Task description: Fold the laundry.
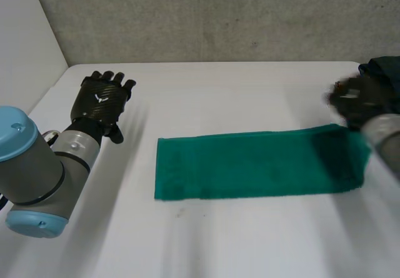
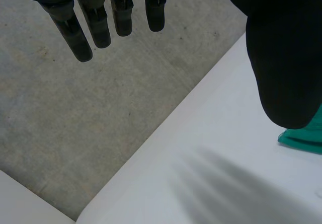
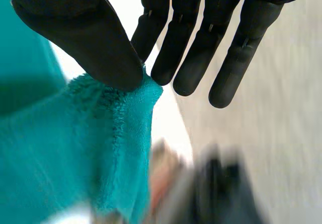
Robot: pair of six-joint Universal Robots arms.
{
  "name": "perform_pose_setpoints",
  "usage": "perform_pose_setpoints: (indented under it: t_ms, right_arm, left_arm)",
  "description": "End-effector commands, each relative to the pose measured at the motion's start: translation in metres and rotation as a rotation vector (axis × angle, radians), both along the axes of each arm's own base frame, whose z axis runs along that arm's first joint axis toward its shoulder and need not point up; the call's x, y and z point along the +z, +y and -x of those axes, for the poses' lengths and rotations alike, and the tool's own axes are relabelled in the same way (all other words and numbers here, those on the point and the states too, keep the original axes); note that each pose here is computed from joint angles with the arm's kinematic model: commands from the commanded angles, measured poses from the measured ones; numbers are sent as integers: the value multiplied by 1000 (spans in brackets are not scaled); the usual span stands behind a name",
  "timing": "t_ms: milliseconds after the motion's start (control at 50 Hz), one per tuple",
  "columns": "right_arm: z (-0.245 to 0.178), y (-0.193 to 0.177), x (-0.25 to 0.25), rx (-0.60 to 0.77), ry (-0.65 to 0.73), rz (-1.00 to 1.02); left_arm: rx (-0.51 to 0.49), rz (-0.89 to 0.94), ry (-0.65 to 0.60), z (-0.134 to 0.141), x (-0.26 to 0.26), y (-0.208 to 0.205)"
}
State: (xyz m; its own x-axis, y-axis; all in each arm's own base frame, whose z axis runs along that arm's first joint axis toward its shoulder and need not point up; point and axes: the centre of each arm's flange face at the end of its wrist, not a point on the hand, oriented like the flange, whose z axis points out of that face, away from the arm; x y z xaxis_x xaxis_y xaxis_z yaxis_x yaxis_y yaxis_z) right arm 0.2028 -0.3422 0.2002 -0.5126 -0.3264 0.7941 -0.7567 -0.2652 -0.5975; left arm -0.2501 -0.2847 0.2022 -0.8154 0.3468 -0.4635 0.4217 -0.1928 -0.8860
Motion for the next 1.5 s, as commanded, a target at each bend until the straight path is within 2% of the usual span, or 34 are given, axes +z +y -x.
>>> perform_pose_setpoints:
  t_ms: [20,40,120,180,320,400,420,500,540,600,660,780,840,920,960,1020,1120,1200,1300,1360,1400,1500]
  right_arm:
    - [-128,95,6,514,-47,85]
    - [-147,117,-8,605,-41,50]
    - [-181,164,-53,760,8,-47]
    - [-195,186,-73,804,48,-95]
    - [-183,174,-71,609,32,-196]
    - [-162,149,-44,480,-135,-270]
    - [-148,138,-33,418,-222,-313]
    - [-117,121,-27,287,-404,-457]
    - [-106,116,-33,237,-439,-513]
    - [-74,101,-50,115,-416,-561]
    - [-42,84,-65,15,-323,-541]
    - [-23,70,-68,-5,-168,-457]
    - [-26,63,-61,-9,-167,-400]
    - [-57,67,-34,86,-214,-256]
    - [-89,89,-9,214,-251,-163]
    - [-122,119,2,376,-271,-105]
    - [-159,163,-35,615,-235,-199]
    - [-175,184,-65,700,-192,-312]
    - [-172,170,-60,552,-200,-382]
    - [-167,156,-50,429,-296,-423]
    - [-154,132,-36,331,-425,-460]
    - [-124,96,1,207,-684,-534]
  left_arm:
    - [4,-9,50,-2,5,2]
    - [2,-12,54,-2,4,2]
    - [-1,-27,57,-2,1,5]
    - [-7,-35,56,0,-1,8]
    - [-30,-34,56,6,-1,13]
    - [-70,-16,62,17,4,19]
    - [-76,-12,64,19,5,20]
    - [-108,-1,69,29,9,27]
    - [-127,-3,69,34,8,32]
    - [-147,-9,66,40,6,37]
    - [-156,-13,64,42,4,40]
    - [-153,-25,59,42,0,40]
    - [-153,-23,60,41,1,40]
    - [-152,-14,63,40,5,43]
    - [-150,-6,68,40,8,43]
    - [-137,10,76,38,15,44]
    - [-100,10,94,34,18,42]
    - [-75,-13,154,33,21,41]
    - [-65,-51,254,33,27,41]
    - [-78,-75,282,37,30,44]
    - [-97,-112,307,43,32,49]
    - [-134,-201,333,57,33,58]
